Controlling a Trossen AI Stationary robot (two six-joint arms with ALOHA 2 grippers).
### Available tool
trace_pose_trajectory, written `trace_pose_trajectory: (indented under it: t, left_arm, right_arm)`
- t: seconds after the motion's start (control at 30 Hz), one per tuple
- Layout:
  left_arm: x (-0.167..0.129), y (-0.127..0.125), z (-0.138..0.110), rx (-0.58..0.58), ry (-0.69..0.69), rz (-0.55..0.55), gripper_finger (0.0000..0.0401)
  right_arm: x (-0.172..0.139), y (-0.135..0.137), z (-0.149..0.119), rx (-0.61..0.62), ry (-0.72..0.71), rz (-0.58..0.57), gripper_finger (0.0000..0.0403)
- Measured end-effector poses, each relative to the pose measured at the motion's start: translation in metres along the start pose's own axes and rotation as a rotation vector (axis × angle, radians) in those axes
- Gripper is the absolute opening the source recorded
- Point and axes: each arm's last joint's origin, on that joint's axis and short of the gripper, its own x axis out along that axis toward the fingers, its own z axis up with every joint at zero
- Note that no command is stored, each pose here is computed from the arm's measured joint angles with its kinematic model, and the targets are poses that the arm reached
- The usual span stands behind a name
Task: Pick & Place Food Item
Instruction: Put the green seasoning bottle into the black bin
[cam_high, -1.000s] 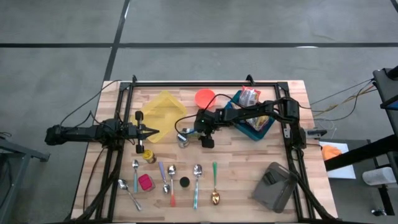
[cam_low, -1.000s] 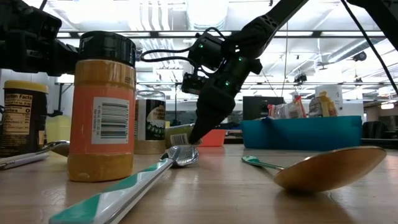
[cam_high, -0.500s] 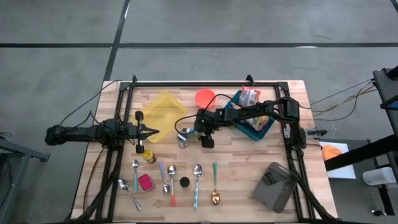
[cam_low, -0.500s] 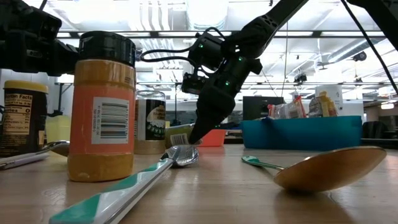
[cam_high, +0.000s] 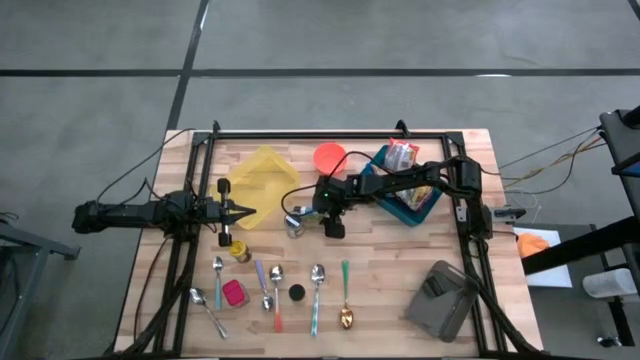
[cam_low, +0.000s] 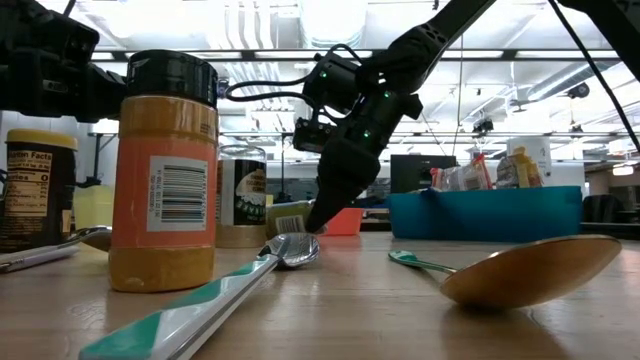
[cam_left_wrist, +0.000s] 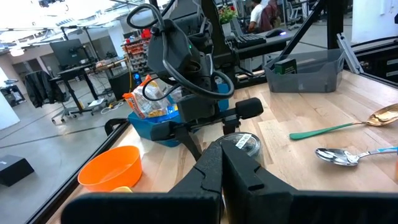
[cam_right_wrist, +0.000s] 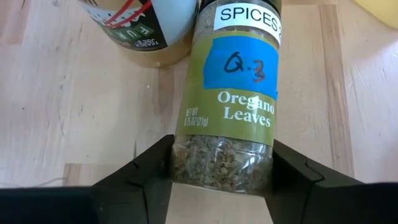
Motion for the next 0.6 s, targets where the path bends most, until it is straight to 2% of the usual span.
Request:
trace_pose_trajectory:
  t: [0.17,0.4,0.6]
  left_arm:
    - [0.0,0.0,0.0,0.0,0.0,0.0,0.0]
    - [0.0,0.0,0.0,0.0,0.0,0.0,0.0]
    - [0.0,0.0,0.0,0.0,0.0,0.0,0.0]
  right_arm:
    - [0.0,0.0,-0.0004,0.0,0.003,0.001,0.0204]
    - [0.0001,0.0002,-0.0007,0.0,0.005,0.002,0.0192]
    - [0.0,0.0002,-0.0008,0.0,0.007,0.002,0.0198]
